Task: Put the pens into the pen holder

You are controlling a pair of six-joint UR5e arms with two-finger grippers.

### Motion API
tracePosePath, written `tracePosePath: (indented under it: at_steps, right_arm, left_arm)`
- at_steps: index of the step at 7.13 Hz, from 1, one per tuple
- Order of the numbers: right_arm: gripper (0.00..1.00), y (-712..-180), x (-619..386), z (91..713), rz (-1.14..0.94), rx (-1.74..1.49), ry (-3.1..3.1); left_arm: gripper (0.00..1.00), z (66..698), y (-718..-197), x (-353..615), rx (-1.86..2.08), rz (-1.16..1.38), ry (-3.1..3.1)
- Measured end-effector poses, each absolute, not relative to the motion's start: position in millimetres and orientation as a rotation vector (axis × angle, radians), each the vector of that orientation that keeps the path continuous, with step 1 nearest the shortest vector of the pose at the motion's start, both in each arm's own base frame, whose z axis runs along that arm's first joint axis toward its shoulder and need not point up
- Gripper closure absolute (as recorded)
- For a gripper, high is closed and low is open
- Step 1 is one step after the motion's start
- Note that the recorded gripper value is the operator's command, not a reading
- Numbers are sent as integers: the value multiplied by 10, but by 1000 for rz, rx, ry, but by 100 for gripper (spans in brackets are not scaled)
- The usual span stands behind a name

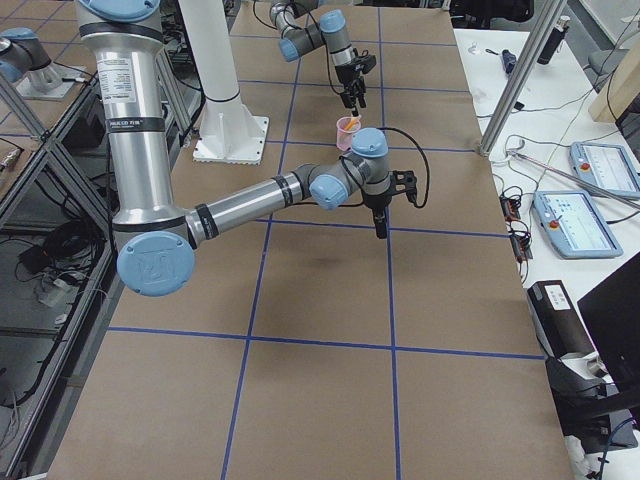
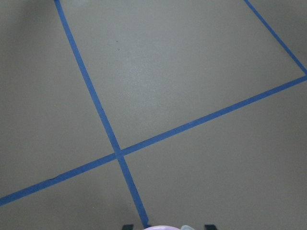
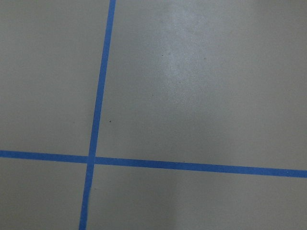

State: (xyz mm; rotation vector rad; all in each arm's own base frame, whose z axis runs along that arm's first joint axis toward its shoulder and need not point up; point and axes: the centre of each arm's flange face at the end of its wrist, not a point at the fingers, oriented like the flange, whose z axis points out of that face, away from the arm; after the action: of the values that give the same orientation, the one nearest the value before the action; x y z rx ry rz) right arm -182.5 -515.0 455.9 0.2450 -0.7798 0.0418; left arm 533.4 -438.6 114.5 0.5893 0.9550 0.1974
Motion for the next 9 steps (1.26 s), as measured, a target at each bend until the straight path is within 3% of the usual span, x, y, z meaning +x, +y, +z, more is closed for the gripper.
tracePosePath:
  at_steps: [4, 6, 9]
  right_arm:
    - [0, -5194, -1747, 4604, 36, 249, -774]
    - [0, -5346, -1357, 4828, 12, 241, -783]
    - [0, -5495, -436, 5238, 37, 224, -842]
  left_arm:
    - [1, 1492, -4871, 4792, 539, 146, 931]
    - [1, 2265, -5399, 3796, 397, 147, 939]
    - [1, 4076, -5586, 1933, 351, 247, 785]
